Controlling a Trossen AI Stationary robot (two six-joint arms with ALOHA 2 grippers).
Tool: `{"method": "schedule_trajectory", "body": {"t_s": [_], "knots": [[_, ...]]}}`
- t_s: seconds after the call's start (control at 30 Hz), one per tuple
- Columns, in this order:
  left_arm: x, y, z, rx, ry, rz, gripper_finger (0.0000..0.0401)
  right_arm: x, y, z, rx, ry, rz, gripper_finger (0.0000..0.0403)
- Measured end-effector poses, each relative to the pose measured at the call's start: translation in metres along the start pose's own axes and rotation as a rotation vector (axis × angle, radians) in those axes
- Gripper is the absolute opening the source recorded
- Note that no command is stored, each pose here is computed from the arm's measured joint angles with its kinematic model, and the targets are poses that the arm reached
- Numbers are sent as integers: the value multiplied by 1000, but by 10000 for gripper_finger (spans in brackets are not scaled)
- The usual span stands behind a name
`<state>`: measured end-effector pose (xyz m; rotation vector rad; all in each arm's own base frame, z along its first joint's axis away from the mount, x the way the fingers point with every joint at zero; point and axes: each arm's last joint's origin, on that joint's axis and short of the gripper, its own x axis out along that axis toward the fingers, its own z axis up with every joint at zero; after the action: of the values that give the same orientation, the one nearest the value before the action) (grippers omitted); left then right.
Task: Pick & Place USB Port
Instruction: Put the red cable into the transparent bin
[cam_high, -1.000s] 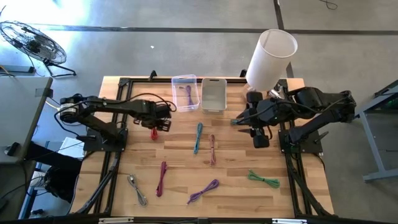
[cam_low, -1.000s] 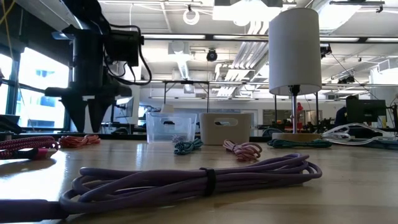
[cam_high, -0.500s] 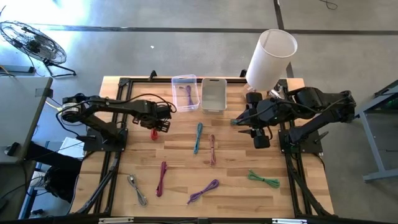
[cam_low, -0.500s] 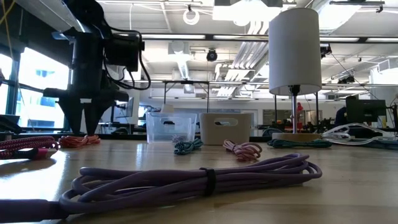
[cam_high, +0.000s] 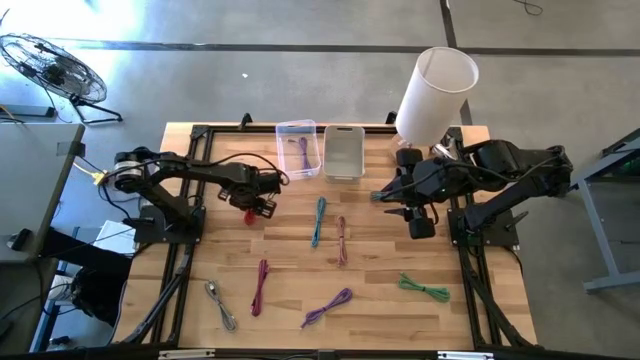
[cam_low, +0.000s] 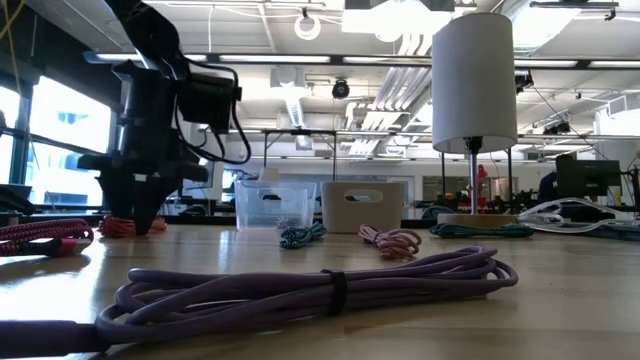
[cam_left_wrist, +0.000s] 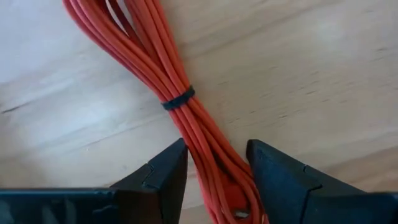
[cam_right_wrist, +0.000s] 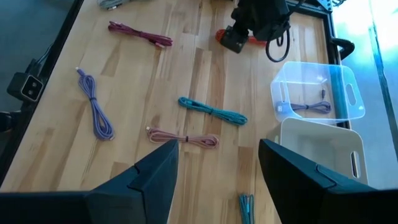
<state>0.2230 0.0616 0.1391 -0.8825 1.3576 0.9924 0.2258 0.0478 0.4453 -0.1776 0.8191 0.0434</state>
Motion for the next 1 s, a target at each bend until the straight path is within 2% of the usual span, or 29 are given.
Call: {"method": "schedule_trajectory", "body": {"t_s": [0.07, 0.17, 0.2, 0.47, 0.63, 0.83, 1.0], "knots": [[0, -1, 0, 29, -8, -3, 129, 0, 0, 0, 0, 4, 0, 216], [-2, 0, 0, 85, -12, -12, 43, 0, 0, -1, 1, 7, 0, 216], [-2, 0, 0, 97, -11, -12, 27, 0, 0, -1, 1, 7, 0, 216], [-10, 6, -13, 144, 11, 31, 23, 0, 0, -1, 20, 11, -3, 216], [-34, 7, -22, 172, -83, -65, 23, 0, 0, -2, 18, 20, -11, 216], [-96, 7, -34, 204, -387, -212, 23, 0, -1, -2, 18, 18, -24, 216], [-155, 16, -38, 251, -686, -269, 23, 0, -2, -2, 19, 16, -64, 216]]}}
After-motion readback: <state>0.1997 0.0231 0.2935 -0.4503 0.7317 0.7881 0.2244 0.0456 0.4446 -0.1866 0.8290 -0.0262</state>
